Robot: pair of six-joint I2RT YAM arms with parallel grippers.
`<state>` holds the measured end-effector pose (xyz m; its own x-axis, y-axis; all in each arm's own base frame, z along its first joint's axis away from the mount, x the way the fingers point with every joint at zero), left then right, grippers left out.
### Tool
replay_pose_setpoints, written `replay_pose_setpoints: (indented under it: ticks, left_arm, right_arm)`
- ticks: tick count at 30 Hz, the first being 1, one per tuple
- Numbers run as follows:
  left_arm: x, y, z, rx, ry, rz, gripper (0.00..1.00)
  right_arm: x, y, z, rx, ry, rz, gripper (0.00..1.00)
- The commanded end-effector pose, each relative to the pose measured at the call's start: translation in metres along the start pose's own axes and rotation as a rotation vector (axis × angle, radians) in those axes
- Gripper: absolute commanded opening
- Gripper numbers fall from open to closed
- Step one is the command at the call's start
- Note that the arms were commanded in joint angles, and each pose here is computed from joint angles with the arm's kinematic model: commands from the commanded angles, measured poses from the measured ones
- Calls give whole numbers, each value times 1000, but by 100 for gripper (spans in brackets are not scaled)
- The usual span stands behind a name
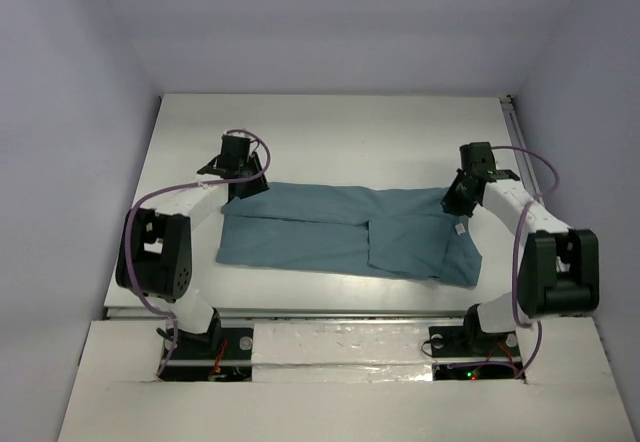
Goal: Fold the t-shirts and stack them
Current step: Fold the other side of the tshirt into a rectangle, then rotate the tshirt 90 degrees
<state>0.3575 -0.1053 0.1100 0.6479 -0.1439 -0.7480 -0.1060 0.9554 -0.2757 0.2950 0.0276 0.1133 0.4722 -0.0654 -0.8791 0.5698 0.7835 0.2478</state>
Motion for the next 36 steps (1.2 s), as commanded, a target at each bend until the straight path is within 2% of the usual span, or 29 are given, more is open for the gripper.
replay_pose_setpoints:
  ticks: [1,6,10,13,15,17,19,22,23,24,25,26,27,28,29,30,31,32,33,34,35,36]
  left_arm:
    - [12,1,17,-42,-25,-22,29]
    - [31,31,19,-130,-1,26,29]
    - [42,80,-2,-244,62,122,29]
    - [37,109,-14,-297,81,183,29]
    - [34,113,-18,-311,83,192,29]
    - [25,115,-22,-325,84,194,30]
    - [15,112,-22,-338,72,183,30]
    - [-7,104,-19,-352,47,157,30]
    - [-14,103,-17,-353,33,162,30]
    - [-22,102,-14,-354,16,162,31]
    - [-38,98,-9,-355,-17,154,32]
    - [-46,98,-5,-354,-40,161,32]
    - [-54,93,-4,-346,-54,156,32]
    - [-69,90,-1,-348,-83,149,32]
    - [-75,85,-3,-338,-87,145,32]
    - [-87,78,-5,-328,-96,133,32]
    - [-91,77,-6,-332,-100,129,32]
    - [-95,71,-8,-319,-95,109,32]
    - [-98,67,-8,-308,-96,99,32]
    - [-103,63,-10,-289,-92,89,32]
    - [-106,62,-7,-277,-98,83,32]
    - [-108,58,-8,-258,-97,72,31]
  right_arm:
    - [11,32,31,-80,-73,114,0]
    - [49,17,43,3,-53,52,0]
    - [90,-12,37,81,35,-31,0]
    - [97,-4,44,74,40,-11,0]
    - [105,5,56,81,35,-4,0]
    - [119,17,58,97,85,28,0]
    - [124,43,87,105,62,96,0]
    - [157,80,89,68,118,107,0]
    - [150,114,122,59,58,165,0]
    - [184,122,113,54,102,146,0]
    - [190,148,113,49,121,189,0]
    - [167,195,155,47,31,298,0]
    - [168,218,163,44,11,352,0]
    - [206,229,145,77,82,386,0]
    - [176,269,170,88,1,557,0]
    - [180,278,165,121,39,628,0]
    - [150,300,166,156,86,749,2]
    - [154,307,153,138,88,784,12]
    - [138,312,153,109,68,805,20]
    - [120,312,159,44,17,822,33]
    - [69,321,170,-6,-40,877,63]
    - [50,320,172,-32,-57,889,75]
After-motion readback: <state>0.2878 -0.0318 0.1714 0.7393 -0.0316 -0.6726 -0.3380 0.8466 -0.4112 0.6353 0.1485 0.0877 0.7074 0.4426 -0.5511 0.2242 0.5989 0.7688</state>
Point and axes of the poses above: each gripper's point midway between its finger pads, its own x axis out along the fingers, its own y axis along the line the jaws close on, z = x × y, the point moved 4 cm from there along -x, back along the fingers, and after that the axes turned 4 degrees about x, right-handed, at the moved point
